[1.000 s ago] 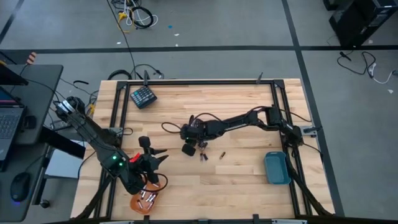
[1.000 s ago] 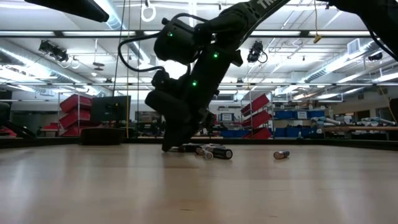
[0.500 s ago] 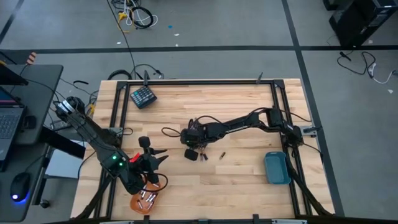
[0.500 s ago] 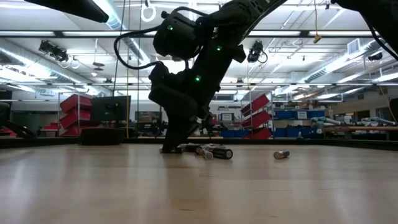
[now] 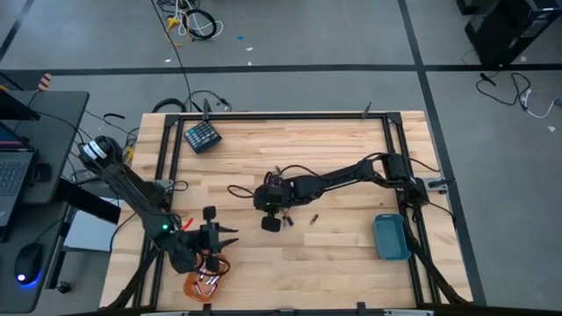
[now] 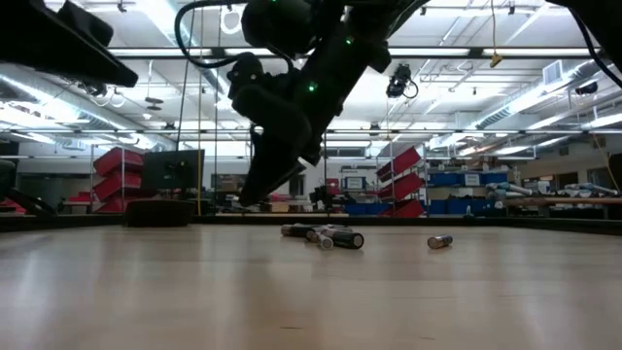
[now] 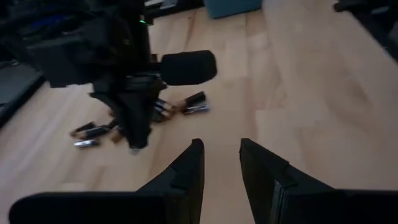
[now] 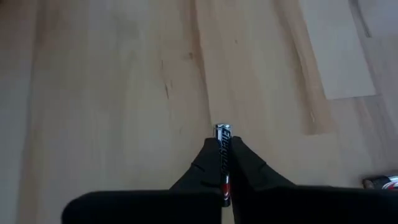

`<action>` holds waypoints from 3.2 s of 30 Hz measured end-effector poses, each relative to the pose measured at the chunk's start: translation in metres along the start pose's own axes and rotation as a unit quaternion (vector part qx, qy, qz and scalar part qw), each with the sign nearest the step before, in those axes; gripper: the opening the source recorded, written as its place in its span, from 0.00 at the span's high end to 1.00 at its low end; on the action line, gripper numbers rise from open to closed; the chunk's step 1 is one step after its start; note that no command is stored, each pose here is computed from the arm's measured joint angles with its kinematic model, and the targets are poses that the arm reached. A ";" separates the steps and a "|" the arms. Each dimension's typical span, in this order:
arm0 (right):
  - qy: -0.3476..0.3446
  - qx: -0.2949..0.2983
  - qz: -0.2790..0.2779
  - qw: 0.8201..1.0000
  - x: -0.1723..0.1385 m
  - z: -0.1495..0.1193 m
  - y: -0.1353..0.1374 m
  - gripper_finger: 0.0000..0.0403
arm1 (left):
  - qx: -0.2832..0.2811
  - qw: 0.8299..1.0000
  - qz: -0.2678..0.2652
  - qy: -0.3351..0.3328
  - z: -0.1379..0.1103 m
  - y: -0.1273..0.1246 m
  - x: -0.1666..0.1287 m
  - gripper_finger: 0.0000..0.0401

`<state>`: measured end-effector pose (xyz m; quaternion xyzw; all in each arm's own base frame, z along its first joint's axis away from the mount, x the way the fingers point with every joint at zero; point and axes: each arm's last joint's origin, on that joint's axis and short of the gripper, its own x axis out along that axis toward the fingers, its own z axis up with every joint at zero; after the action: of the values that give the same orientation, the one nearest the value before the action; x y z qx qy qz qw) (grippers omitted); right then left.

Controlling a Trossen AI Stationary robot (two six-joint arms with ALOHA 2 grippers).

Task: Sort batteries
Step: Put the silver battery into the orange bin

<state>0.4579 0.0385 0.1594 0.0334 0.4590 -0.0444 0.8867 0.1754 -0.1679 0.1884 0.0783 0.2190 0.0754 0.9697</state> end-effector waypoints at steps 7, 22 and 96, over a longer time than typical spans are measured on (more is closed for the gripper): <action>-0.007 0.000 0.000 1.000 0.000 0.001 0.002 0.99 | -0.022 0.998 -0.064 -0.010 0.008 -0.011 -0.008 0.75; 0.013 -0.096 0.070 0.993 -0.003 -0.005 0.020 1.00 | -0.038 0.996 -0.041 0.071 0.030 -0.012 -0.029 0.75; 0.114 0.088 -0.035 0.989 -0.067 -0.082 0.069 0.99 | -0.048 0.997 -0.024 -0.053 0.002 -0.004 0.000 0.75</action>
<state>0.3603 0.1181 0.1679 0.1000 0.5522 -0.1111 0.8202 0.1764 -0.1722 0.1894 0.0300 0.1652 0.0588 0.9841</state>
